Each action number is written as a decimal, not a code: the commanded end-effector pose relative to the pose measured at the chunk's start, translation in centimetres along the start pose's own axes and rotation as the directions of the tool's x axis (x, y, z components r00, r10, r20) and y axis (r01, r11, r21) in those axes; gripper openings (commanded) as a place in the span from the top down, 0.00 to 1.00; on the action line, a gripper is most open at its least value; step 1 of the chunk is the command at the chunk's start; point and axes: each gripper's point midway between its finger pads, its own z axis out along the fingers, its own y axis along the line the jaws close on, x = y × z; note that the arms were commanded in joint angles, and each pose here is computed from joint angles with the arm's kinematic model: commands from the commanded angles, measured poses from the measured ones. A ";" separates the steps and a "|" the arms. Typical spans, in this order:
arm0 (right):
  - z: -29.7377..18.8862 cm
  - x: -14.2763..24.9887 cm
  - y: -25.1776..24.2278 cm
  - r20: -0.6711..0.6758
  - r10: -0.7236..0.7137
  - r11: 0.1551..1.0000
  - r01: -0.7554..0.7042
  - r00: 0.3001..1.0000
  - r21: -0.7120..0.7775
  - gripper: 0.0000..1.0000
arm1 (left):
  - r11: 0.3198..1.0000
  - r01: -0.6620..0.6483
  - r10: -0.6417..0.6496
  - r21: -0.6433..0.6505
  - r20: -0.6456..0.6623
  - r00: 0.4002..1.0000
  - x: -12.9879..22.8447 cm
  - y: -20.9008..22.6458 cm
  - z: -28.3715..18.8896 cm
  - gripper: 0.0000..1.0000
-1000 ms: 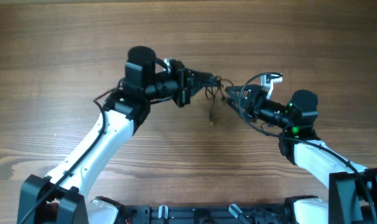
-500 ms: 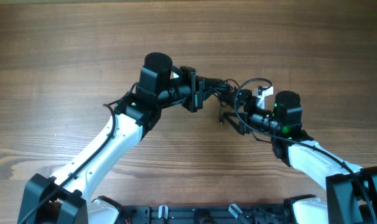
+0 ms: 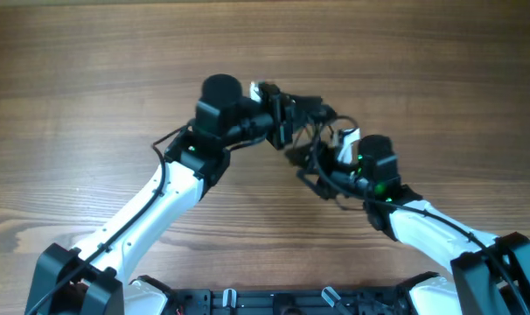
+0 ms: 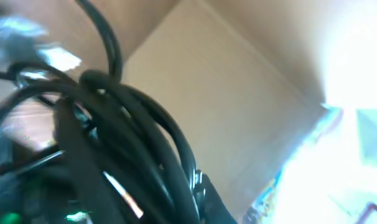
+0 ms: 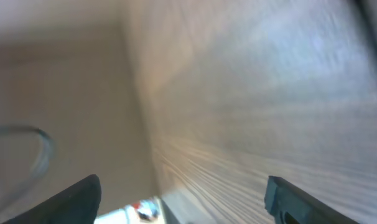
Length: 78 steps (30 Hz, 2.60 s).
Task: Untangle cables
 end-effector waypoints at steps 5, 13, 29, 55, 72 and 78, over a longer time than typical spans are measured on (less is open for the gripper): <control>0.1 1.7 -4.2 -0.051 -0.135 0.975 0.142 0.990 0.169 0.16 | 0.985 0.052 -0.061 0.162 0.050 0.997 -2.8 -5.5 -3.5 0.96; -1.3 -1.1 -4.5 0.016 -0.192 0.968 0.187 0.981 0.166 0.00 | 0.869 -0.486 0.476 0.097 0.112 0.872 -3.4 -5.4 -4.3 0.92; -13.6 -6.7 7.1 0.342 -0.723 0.535 0.800 0.600 -0.273 0.00 | 0.130 -0.952 0.920 0.277 -0.392 0.011 3.3 8.5 -4.2 0.96; -11.3 -4.4 1.0 -0.130 0.165 0.932 -0.198 0.978 -0.304 0.01 | 0.705 -0.523 0.698 -0.479 0.340 0.630 -16.6 1.9 -11.8 0.96; -13.1 -4.9 6.0 0.248 -0.710 0.565 0.743 0.659 -0.359 0.00 | 0.194 -0.962 0.901 0.194 -0.423 0.096 0.7 9.3 -6.5 0.96; -13.9 -3.9 7.4 0.288 -0.798 0.417 0.830 0.529 -0.371 0.00 | 0.197 -0.942 0.864 0.271 -0.502 0.037 4.2 11.9 -5.3 0.96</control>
